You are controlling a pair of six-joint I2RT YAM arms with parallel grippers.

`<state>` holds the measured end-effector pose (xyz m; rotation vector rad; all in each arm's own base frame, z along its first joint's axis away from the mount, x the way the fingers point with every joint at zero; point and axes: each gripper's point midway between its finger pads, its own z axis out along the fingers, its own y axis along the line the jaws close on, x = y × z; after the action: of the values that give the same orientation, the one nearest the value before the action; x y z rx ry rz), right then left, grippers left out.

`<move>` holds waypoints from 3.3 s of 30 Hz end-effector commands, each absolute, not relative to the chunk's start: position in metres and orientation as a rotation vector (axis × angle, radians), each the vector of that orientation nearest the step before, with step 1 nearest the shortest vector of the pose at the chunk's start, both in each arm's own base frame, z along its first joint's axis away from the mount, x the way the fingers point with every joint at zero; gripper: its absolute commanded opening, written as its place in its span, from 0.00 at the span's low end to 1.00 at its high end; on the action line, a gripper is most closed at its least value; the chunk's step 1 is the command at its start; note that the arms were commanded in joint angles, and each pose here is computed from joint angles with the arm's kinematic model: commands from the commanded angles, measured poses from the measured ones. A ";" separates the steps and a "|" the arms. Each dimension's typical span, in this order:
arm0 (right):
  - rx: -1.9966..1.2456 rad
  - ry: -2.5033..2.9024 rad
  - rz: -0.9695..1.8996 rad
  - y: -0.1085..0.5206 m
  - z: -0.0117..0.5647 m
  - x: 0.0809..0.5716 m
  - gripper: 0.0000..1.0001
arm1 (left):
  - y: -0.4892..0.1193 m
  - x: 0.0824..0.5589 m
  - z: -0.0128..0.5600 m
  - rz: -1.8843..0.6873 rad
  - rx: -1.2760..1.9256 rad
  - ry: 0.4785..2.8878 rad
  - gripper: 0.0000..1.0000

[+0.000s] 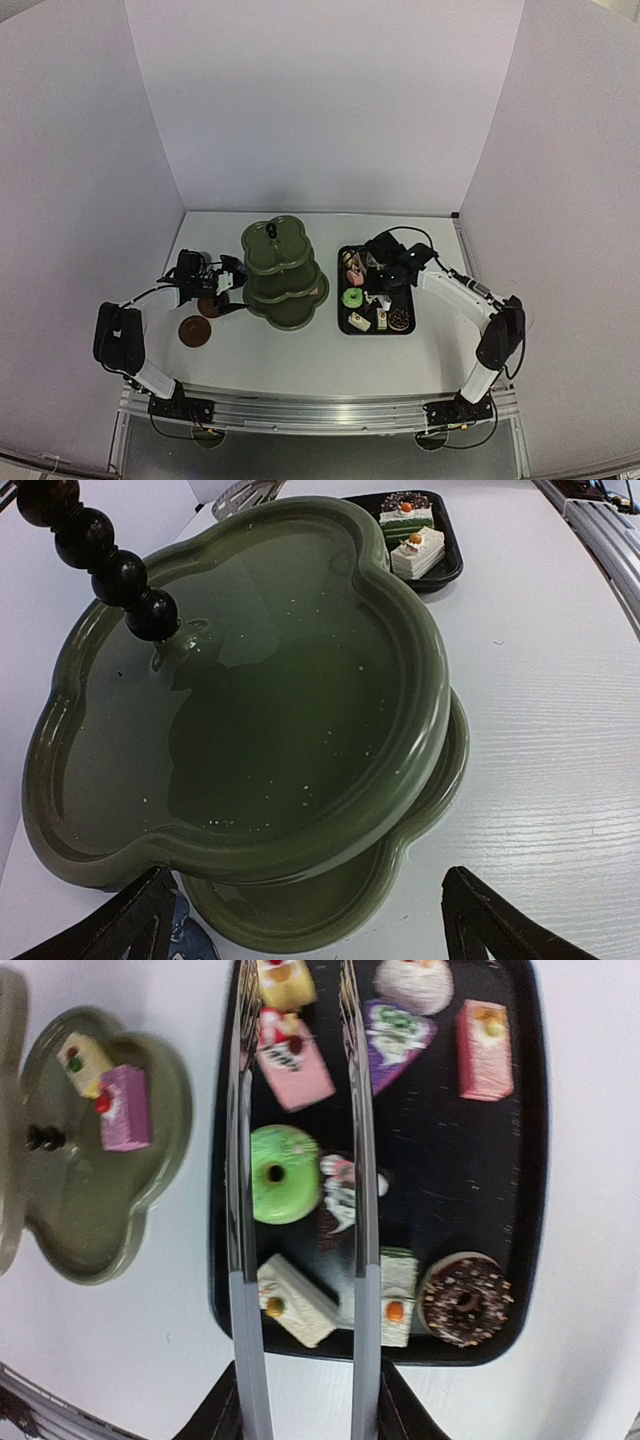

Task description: Serve the afternoon tea

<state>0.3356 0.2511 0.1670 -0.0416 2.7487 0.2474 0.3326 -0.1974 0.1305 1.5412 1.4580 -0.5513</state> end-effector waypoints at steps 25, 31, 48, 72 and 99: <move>0.186 2.860 0.054 0.162 0.130 0.332 0.40 | -0.199 0.328 0.139 -0.548 1.549 1.431 0.93; 0.142 2.876 0.057 0.164 0.117 0.340 0.37 | -0.200 0.330 0.140 -0.553 1.546 1.432 0.93; 0.138 2.725 -0.007 0.142 0.171 0.340 0.00 | -0.191 0.328 0.147 -0.524 1.471 1.547 0.92; -0.609 2.739 0.270 0.279 0.207 0.175 0.00 | -0.154 0.261 0.189 -0.518 1.031 1.841 0.94; -0.774 2.667 0.175 0.382 0.141 0.241 0.00 | -0.147 0.250 0.190 -0.464 0.995 1.813 0.94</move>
<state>0.2210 0.3708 0.1316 -0.8192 2.7204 0.1313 0.2477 -0.1457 0.1853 0.9841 1.8438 -0.4826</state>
